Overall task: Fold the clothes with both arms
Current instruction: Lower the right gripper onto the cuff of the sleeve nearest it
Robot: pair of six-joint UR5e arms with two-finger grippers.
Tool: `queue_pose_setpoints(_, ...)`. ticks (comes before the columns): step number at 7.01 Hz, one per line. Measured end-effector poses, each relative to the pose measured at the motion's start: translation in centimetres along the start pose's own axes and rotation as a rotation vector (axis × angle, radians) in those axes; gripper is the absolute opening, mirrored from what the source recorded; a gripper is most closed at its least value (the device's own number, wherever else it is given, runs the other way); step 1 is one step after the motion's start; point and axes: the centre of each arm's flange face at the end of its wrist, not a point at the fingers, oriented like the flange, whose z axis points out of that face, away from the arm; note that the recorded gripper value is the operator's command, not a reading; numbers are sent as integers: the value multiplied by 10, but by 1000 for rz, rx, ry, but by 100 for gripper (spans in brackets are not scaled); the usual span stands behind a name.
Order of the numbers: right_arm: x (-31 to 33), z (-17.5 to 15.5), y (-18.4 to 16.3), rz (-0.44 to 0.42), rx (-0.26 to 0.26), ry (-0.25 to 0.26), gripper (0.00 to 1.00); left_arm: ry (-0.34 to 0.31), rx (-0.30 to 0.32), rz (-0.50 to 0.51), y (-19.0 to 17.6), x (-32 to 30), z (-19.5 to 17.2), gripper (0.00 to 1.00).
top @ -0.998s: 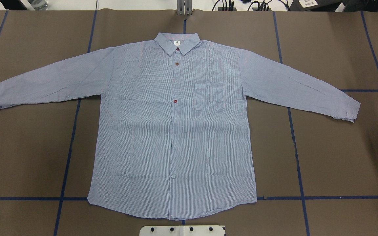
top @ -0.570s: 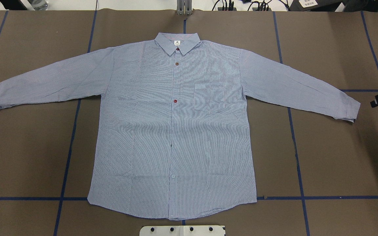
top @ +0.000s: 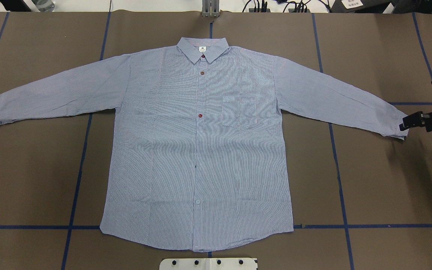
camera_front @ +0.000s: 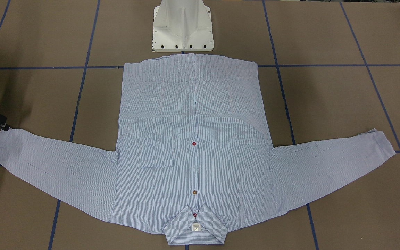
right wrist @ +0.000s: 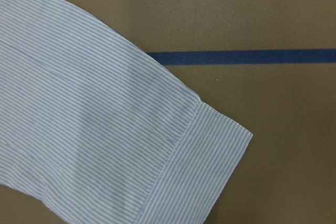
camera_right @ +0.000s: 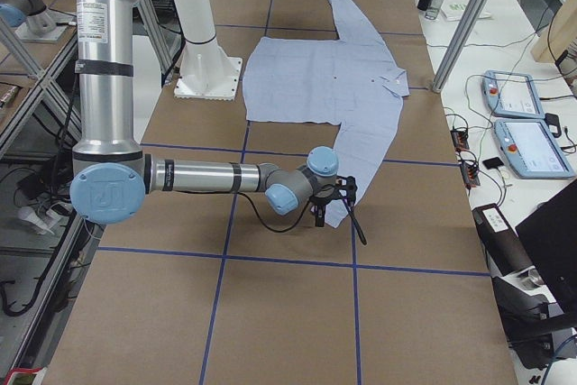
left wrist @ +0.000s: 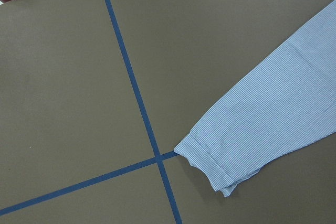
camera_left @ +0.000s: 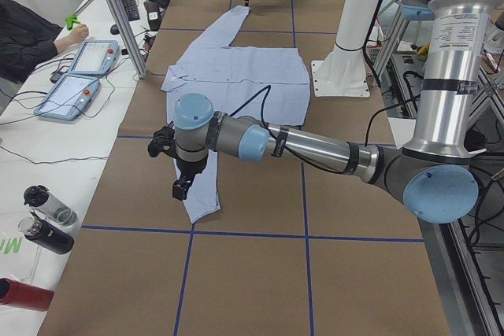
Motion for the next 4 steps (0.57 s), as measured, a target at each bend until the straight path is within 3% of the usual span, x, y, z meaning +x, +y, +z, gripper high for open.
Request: queue_pose_setpoints(4, -7, 10, 2, -11, -16, 2, 65, -2, -3, -3, 0, -1, 1, 99)
